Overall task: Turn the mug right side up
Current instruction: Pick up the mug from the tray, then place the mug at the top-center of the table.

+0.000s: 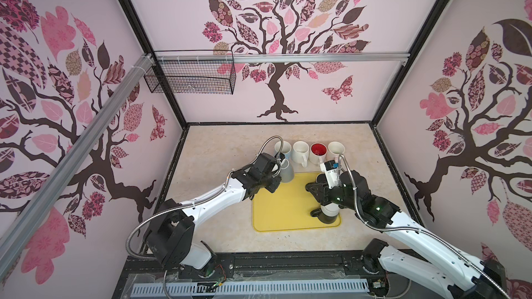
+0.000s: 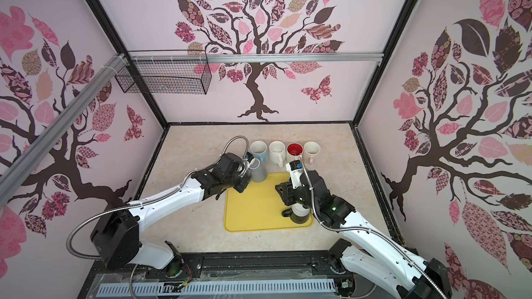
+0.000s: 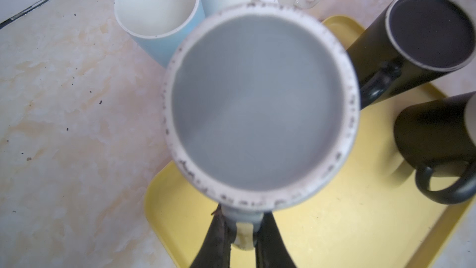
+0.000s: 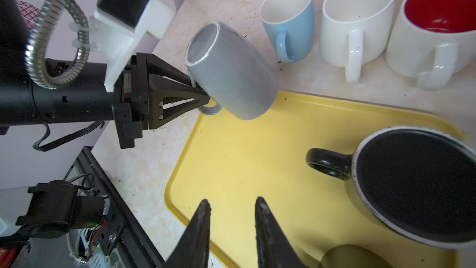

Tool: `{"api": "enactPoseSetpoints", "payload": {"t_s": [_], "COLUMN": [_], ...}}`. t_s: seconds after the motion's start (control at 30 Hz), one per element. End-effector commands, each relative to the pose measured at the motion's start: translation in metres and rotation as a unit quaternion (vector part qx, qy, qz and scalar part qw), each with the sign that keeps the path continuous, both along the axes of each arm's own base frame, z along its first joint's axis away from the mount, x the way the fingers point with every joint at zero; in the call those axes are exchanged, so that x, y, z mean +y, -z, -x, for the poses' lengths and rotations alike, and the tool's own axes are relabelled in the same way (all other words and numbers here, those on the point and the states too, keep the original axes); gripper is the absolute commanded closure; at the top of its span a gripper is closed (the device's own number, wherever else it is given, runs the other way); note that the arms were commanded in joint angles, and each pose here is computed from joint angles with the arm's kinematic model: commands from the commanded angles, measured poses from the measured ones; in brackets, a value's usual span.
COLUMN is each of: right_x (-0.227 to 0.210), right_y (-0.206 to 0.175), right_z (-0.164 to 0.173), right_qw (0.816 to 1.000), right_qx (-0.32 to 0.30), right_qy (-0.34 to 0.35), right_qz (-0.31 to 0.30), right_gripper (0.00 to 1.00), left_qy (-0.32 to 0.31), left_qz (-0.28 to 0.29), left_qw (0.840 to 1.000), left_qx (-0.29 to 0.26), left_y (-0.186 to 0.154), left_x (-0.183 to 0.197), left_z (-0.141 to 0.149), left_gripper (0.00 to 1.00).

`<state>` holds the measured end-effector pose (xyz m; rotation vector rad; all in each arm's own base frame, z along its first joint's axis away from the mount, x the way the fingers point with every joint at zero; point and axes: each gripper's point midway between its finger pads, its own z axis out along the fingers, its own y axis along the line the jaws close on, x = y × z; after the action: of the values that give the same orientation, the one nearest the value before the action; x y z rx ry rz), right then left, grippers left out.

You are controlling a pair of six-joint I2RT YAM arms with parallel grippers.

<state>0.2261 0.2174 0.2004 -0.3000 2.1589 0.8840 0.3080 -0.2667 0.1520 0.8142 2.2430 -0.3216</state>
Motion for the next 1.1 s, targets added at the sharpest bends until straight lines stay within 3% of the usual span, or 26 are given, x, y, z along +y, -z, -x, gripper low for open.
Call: {"api": "enactPoseSetpoints", "payload": {"t_s": [0.0,0.17,0.5,0.73,1.07], "right_x": [0.015,0.024,0.023,0.024,0.039], "right_y": [-0.022,-0.035,-0.067,-0.081,-0.088], "right_z": [0.011,0.021,0.032,0.031,0.023], "right_qw": [0.996,0.986,0.949,0.934,0.922], "right_qx": [0.0,0.008,-0.012,-0.03,-0.023], "right_qy": [-0.034,-0.051,-0.063,-0.069,-0.094], "right_qz": [-0.079,-0.157,-0.308,-0.348,-0.375], "right_gripper": [0.65,0.64,0.57,0.49,0.49], "left_qy": [-0.002,-0.004,-0.006,-0.011,-0.012], "left_qz": [0.081,0.159,0.329,0.363,0.375], "left_qw": [0.997,0.987,0.944,0.932,0.927], "left_qx": [-0.014,-0.008,-0.002,-0.003,-0.002], "left_y": [-0.032,-0.068,-0.136,-0.148,-0.151], "left_x": [-0.009,-0.012,-0.013,-0.009,-0.01], "left_z": [0.006,0.02,0.048,0.054,0.054], "left_gripper": [1.0,1.0,1.0,1.0,1.0]}}
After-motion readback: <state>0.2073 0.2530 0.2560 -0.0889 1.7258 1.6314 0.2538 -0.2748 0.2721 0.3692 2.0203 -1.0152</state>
